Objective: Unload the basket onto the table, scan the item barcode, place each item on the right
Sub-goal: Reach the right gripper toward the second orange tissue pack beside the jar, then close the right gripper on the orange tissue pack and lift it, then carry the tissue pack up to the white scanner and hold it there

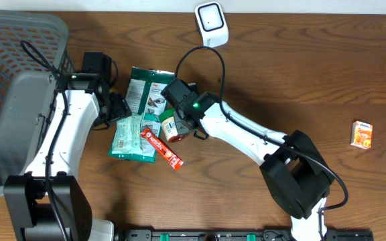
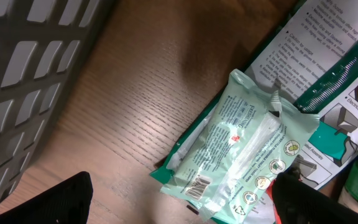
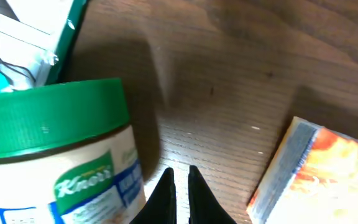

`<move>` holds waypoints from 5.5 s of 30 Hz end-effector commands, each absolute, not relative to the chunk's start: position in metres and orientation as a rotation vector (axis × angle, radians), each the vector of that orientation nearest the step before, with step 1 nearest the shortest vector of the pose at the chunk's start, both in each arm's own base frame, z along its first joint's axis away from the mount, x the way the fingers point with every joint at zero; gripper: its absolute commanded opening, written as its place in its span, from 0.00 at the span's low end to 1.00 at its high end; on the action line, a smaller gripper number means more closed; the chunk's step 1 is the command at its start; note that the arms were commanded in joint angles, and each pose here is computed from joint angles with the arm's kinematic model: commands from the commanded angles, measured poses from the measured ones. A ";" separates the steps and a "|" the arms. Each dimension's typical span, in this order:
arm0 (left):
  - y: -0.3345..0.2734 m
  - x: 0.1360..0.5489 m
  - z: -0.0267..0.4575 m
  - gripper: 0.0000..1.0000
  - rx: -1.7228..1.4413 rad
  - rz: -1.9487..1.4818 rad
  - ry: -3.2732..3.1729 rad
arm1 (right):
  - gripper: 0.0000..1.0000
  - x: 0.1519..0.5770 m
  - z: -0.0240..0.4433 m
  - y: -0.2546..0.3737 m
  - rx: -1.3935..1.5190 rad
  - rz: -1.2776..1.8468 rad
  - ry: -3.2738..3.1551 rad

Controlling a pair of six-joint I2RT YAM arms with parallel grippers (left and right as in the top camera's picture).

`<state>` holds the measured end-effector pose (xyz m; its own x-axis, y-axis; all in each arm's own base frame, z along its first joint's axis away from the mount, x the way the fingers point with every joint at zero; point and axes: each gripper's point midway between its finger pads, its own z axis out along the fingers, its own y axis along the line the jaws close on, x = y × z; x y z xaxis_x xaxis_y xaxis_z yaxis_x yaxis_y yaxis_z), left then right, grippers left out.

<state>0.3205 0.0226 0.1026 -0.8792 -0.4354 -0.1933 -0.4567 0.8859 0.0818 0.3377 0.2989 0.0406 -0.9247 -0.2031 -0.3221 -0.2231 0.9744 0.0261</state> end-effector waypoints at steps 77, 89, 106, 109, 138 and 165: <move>0.025 0.323 0.112 0.93 -0.688 0.187 2.853 | 0.40 0.349 0.016 0.203 -0.534 -0.500 2.804; 0.025 0.323 0.112 0.93 -0.688 0.187 2.853 | 0.42 0.348 0.022 0.205 -0.613 -0.514 2.800; 0.025 0.323 0.112 0.93 -0.688 0.187 2.853 | 0.32 0.336 0.007 0.207 -0.629 -0.472 2.859; 0.025 0.323 0.112 0.93 -0.688 0.187 2.853 | 0.30 0.334 0.003 0.205 -0.630 -0.482 2.868; 0.025 0.323 0.112 0.93 -0.688 0.187 2.853 | 0.01 0.307 -0.022 0.204 -0.603 -0.402 2.969; 0.025 0.323 0.112 0.93 -0.688 0.187 2.852 | 0.01 0.314 0.262 0.250 -0.434 0.546 2.740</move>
<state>0.3205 0.0226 0.1026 -0.8792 -0.4354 -0.1933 -0.4567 0.8859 0.0818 0.3164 0.2424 0.2543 -0.8884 -0.2619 -0.3770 -0.3536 0.9141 0.1982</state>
